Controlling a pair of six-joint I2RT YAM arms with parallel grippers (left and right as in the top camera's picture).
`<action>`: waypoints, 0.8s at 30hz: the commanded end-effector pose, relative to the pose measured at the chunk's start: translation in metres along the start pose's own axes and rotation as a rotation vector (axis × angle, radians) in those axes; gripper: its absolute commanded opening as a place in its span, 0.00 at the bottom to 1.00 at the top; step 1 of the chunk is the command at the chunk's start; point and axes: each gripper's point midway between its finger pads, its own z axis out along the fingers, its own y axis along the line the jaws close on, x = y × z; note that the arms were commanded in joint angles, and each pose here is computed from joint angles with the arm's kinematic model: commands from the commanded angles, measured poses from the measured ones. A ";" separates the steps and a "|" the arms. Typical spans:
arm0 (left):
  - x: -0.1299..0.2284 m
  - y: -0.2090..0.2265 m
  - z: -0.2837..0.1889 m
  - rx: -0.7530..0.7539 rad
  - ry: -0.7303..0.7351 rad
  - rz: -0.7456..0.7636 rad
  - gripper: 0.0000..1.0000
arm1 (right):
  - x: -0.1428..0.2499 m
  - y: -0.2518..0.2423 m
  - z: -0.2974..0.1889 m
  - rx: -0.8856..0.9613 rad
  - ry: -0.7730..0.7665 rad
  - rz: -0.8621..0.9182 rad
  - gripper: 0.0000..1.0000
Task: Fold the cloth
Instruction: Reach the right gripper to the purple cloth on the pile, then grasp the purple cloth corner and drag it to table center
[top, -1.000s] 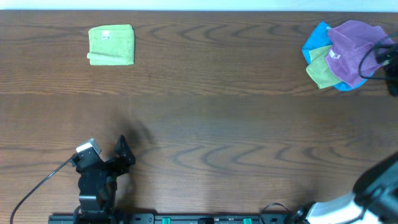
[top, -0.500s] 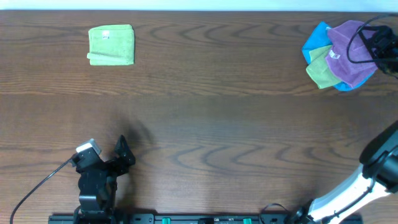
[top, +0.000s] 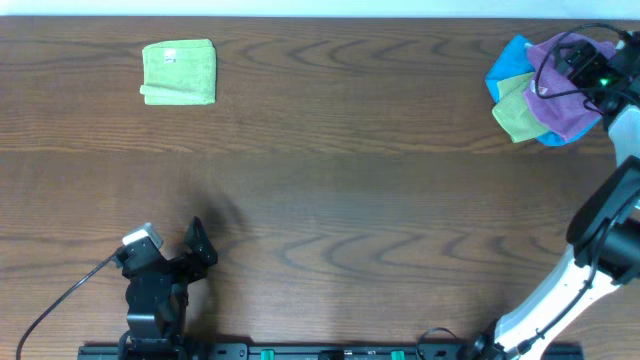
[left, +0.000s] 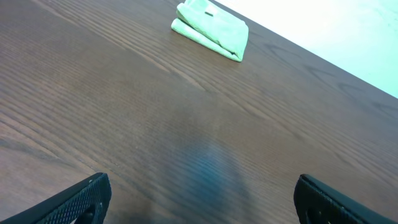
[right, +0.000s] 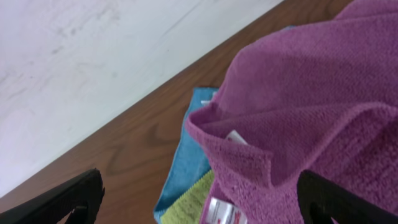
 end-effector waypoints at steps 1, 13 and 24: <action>0.006 0.006 0.003 -0.025 0.007 -0.006 0.95 | 0.000 -0.014 0.007 0.061 -0.013 -0.015 0.99; 0.006 0.006 0.003 -0.025 0.007 -0.006 0.95 | 0.028 -0.040 0.042 0.079 0.008 -0.008 0.43; 0.006 0.006 0.003 -0.025 0.007 -0.006 0.95 | 0.015 0.017 0.039 -0.135 0.021 -0.022 0.01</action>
